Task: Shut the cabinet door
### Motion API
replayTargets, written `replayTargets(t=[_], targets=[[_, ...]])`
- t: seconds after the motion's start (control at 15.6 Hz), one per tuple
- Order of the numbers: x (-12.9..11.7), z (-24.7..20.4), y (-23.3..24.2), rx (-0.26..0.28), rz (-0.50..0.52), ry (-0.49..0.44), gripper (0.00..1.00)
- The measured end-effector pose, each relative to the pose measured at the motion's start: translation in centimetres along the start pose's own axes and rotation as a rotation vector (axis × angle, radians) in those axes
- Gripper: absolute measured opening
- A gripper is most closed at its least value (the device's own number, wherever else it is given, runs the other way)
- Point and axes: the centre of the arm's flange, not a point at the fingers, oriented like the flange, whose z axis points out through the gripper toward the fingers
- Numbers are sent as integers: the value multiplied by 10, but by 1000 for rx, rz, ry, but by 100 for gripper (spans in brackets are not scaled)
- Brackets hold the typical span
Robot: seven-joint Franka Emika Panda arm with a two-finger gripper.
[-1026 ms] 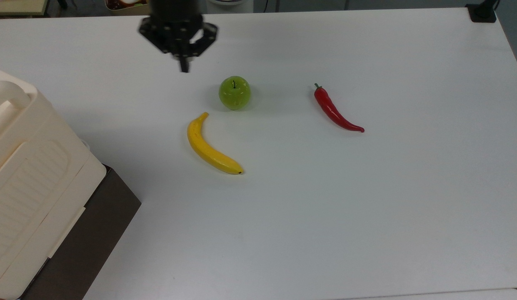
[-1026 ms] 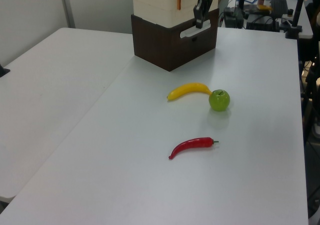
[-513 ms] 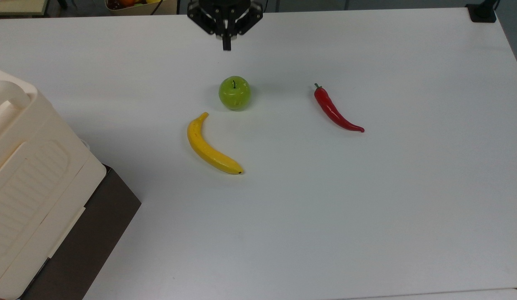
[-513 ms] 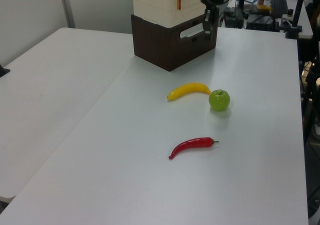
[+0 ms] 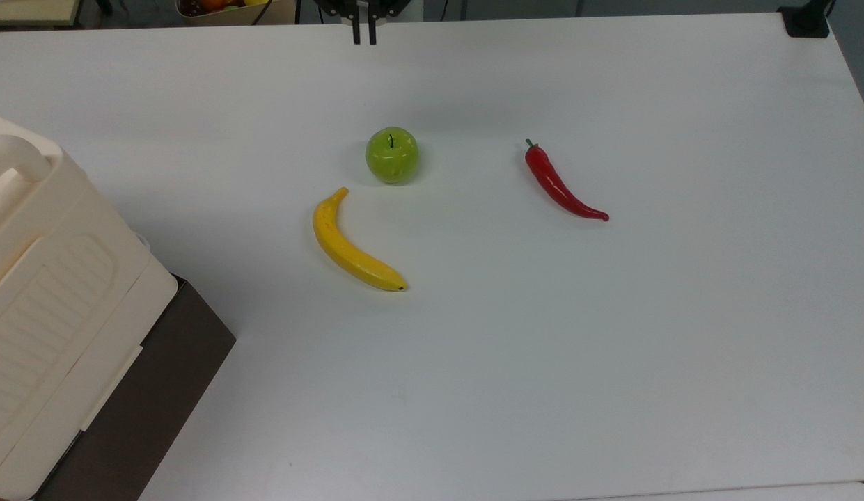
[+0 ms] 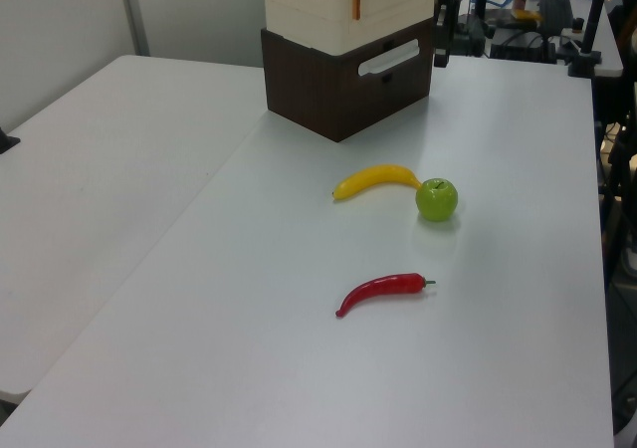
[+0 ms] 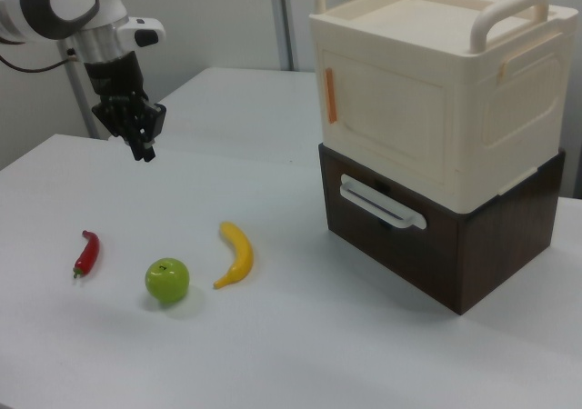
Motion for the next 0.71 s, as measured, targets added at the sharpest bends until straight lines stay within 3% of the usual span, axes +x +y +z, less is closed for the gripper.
replayTargets(t=[0.51, 0.71], targets=[[0, 3, 9, -1, 15, -6, 99], [0, 1, 13, -2, 23, 0, 100]])
